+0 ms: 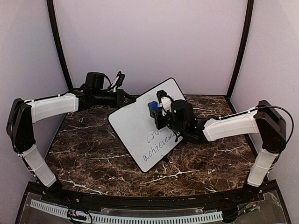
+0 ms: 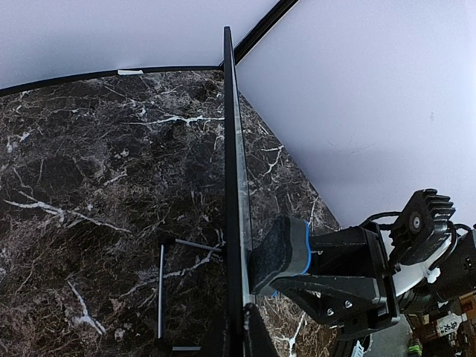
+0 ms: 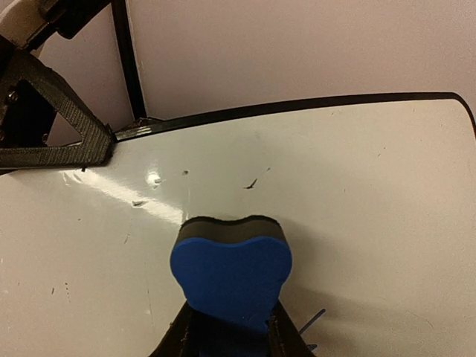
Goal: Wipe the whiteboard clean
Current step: Erase the whiteboard at the center of the board.
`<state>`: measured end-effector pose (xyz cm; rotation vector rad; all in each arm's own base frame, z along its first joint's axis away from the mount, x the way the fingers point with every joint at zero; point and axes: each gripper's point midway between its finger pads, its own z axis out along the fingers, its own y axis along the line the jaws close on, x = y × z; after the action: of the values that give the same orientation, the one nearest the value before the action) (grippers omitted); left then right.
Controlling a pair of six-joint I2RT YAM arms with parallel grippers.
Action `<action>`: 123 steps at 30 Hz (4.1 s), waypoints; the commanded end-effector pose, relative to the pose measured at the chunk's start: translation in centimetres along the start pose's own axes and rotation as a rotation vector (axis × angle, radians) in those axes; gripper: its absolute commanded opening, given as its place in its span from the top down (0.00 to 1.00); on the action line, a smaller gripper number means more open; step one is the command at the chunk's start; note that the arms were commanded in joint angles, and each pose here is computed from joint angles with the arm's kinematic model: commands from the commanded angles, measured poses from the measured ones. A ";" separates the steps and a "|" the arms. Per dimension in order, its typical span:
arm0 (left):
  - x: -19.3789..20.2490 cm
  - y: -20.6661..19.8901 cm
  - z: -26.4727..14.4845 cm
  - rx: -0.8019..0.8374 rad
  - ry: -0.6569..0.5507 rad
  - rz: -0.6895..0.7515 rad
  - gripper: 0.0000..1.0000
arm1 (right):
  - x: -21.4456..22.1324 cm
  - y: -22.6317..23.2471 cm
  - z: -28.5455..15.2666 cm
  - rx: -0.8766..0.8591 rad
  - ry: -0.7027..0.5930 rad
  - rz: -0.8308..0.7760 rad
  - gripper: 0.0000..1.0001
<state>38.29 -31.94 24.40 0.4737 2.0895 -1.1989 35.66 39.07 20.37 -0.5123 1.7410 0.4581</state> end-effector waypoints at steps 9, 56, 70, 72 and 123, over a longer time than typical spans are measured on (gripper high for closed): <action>2.1 -2.8 0.7 0.105 0.066 0.032 1.00 | 3.8 -3.2 -1.3 0.056 0.077 0.007 0.75; 2.1 -3.2 0.7 0.114 0.070 0.035 1.00 | 0.9 -1.9 0.9 0.066 0.056 -0.043 0.75; 2.4 -3.2 0.9 0.116 0.076 0.035 1.00 | 3.4 -4.9 -1.3 0.117 0.093 -0.020 0.75; 2.5 -3.2 1.0 0.114 0.078 0.034 1.00 | 2.1 -4.7 -0.7 0.113 0.068 -0.020 0.75; 3.1 -2.9 1.5 0.100 0.097 0.041 1.00 | 3.7 -6.0 -1.4 0.121 0.117 0.004 0.75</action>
<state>38.16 -32.10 24.42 0.4687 2.0930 -1.2081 38.71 34.61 19.49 -0.4276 1.7976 0.3460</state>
